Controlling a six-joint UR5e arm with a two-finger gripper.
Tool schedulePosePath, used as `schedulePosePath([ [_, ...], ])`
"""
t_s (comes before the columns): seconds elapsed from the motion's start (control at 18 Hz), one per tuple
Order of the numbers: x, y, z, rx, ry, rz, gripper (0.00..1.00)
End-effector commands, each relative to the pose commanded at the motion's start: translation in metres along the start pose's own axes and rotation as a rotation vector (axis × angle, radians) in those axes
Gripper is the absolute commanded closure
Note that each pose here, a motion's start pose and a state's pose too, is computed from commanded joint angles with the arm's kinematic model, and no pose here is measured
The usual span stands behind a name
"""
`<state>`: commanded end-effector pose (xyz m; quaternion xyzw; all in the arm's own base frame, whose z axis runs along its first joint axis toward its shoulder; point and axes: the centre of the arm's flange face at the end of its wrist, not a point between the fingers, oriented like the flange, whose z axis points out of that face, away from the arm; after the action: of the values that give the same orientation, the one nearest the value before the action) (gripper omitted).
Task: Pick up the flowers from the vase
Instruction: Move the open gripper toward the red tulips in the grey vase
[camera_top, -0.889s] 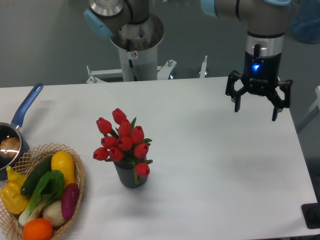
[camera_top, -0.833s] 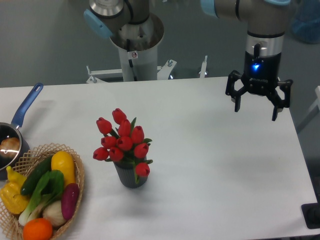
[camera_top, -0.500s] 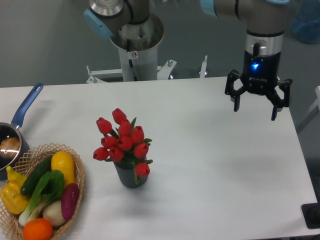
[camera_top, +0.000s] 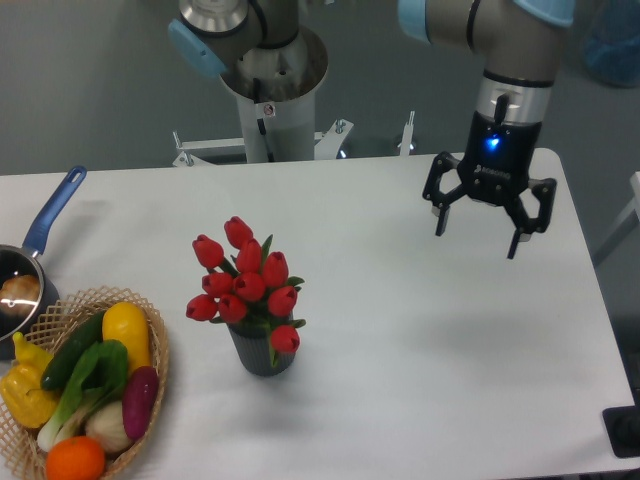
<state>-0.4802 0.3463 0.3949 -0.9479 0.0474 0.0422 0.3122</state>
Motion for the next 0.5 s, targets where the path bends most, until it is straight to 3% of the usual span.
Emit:
schedulePosePath([
  [0.5,0.023,-0.012,0.028,0.143,0.104,0.007,0.00],
])
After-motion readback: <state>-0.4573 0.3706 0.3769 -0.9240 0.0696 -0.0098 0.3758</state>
